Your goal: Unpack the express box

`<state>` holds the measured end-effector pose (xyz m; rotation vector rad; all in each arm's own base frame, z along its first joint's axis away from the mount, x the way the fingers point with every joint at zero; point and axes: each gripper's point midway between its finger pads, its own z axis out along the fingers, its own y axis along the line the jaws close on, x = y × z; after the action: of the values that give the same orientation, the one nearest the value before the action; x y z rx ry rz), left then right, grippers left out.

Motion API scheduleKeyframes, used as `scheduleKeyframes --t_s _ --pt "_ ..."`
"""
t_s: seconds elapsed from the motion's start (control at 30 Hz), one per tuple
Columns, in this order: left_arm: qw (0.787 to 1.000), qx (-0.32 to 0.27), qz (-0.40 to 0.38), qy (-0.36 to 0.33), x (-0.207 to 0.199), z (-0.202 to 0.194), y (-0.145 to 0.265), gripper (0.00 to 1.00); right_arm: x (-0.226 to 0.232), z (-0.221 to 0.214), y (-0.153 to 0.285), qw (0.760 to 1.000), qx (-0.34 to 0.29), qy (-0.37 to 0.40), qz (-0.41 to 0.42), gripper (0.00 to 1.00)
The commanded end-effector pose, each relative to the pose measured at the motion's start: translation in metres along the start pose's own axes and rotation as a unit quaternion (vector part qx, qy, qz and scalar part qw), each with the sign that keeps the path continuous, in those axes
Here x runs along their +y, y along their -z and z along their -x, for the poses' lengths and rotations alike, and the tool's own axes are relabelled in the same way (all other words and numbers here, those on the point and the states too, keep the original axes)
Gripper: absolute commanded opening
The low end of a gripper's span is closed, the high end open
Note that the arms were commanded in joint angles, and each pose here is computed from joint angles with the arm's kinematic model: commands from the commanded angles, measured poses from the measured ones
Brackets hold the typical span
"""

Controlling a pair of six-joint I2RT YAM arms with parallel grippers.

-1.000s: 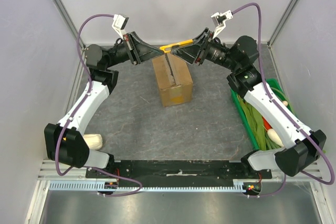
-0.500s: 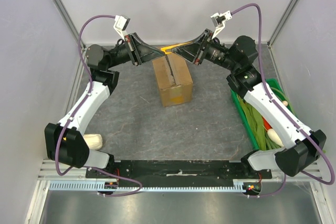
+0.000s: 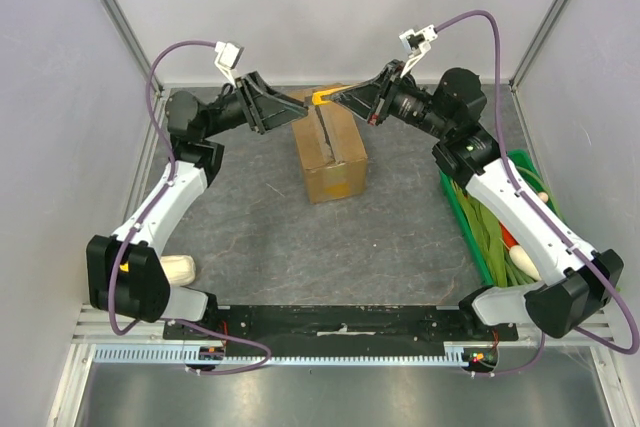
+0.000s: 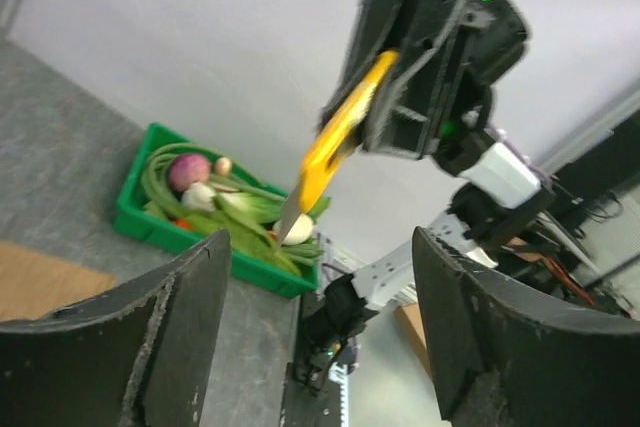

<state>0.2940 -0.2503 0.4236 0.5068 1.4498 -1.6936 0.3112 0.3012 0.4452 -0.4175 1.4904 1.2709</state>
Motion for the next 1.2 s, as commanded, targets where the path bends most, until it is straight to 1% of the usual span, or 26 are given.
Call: scheduleKeyframes --t_s 0.0,0.03,0.07,0.1,0.13,0.17,0.27,0.3,0.33,0.37,0.4,0.47,0.5,0.53,0.6,0.63,0.77,0.83,1.0,1.03,1.13,1.17 --pt "0.997 -0.028 0.058 -0.042 0.036 0.002 0.027 0.81 -0.001 0.027 0.014 0.997 -0.036 0.049 -0.052 0.0" --pt "0.996 -0.035 0.076 -0.042 0.046 0.003 0.032 0.85 -0.006 0.027 0.015 0.996 -0.037 0.053 -0.064 0.0" --pt "0.993 -0.038 0.095 -0.06 0.059 0.003 0.041 0.86 -0.013 0.022 0.016 0.995 -0.029 0.051 -0.081 0.0" --pt "0.991 -0.039 0.111 -0.064 0.067 -0.002 0.047 0.87 -0.021 0.018 0.018 0.994 -0.022 0.048 -0.099 0.0" --pt "0.987 -0.051 0.143 -0.06 0.082 0.0 0.053 0.88 -0.029 0.018 0.019 0.991 -0.026 0.054 -0.118 0.0" --pt "0.981 -0.043 0.18 -0.055 0.101 -0.007 0.062 0.89 -0.036 0.014 0.021 0.99 -0.025 0.051 -0.132 0.0" --pt "0.965 -0.047 0.255 -0.032 0.138 -0.009 0.077 0.9 -0.045 0.008 0.019 0.986 -0.03 0.057 -0.153 0.0" --pt "0.96 -0.042 0.277 -0.009 0.148 -0.014 0.081 0.9 -0.05 0.004 0.017 0.985 -0.027 0.058 -0.159 0.0" --pt "0.949 -0.053 0.31 0.003 0.164 -0.013 0.087 0.9 -0.05 0.002 0.016 0.984 -0.025 0.064 -0.162 0.0" --pt "0.942 -0.061 0.328 0.024 0.172 -0.014 0.091 0.89 -0.057 -0.001 0.016 0.982 -0.026 0.066 -0.178 0.0" --pt "0.928 -0.074 0.363 0.041 0.185 -0.012 0.098 0.88 -0.06 -0.006 0.014 0.98 -0.021 0.066 -0.184 0.0" --pt "0.915 -0.078 0.391 0.067 0.206 -0.017 0.104 0.85 -0.067 -0.013 0.013 0.978 -0.013 0.073 -0.197 0.0" --pt "0.911 -0.086 0.399 0.066 0.213 -0.011 0.104 0.84 -0.07 -0.02 0.01 0.977 -0.006 0.072 -0.201 0.0" --pt "0.911 -0.083 0.398 0.071 0.225 -0.015 0.104 0.82 -0.072 -0.025 0.009 0.976 0.0 0.074 -0.204 0.0" --pt "0.919 -0.087 0.379 0.063 0.231 -0.009 0.096 0.81 -0.079 -0.032 0.008 0.973 0.007 0.081 -0.217 0.0" --pt "0.919 -0.087 0.379 0.065 0.239 -0.008 0.094 0.8 -0.08 -0.037 0.006 0.972 0.012 0.082 -0.219 0.0" --pt "0.917 -0.083 0.38 0.093 0.273 -0.009 0.088 0.76 -0.094 -0.051 0.006 0.966 0.027 0.086 -0.243 0.0" --pt "0.921 -0.075 0.369 0.098 0.276 -0.012 0.08 0.74 -0.1 -0.06 0.004 0.964 0.039 0.085 -0.249 0.0" --pt "0.927 -0.049 0.354 0.11 0.29 -0.025 0.065 0.73 -0.117 -0.073 0.001 0.956 0.052 0.087 -0.274 0.0" --pt "0.926 -0.046 0.356 0.116 0.294 -0.029 0.066 0.66 -0.118 -0.073 0.0 0.956 0.054 0.088 -0.275 0.0" --pt "0.927 -0.034 0.354 0.12 0.296 -0.036 0.062 0.53 -0.125 -0.08 0.0 0.952 0.065 0.088 -0.286 0.0" --pt "0.928 -0.023 0.354 0.116 0.296 -0.041 0.059 0.5 -0.127 -0.078 -0.001 0.951 0.063 0.089 -0.29 0.0"
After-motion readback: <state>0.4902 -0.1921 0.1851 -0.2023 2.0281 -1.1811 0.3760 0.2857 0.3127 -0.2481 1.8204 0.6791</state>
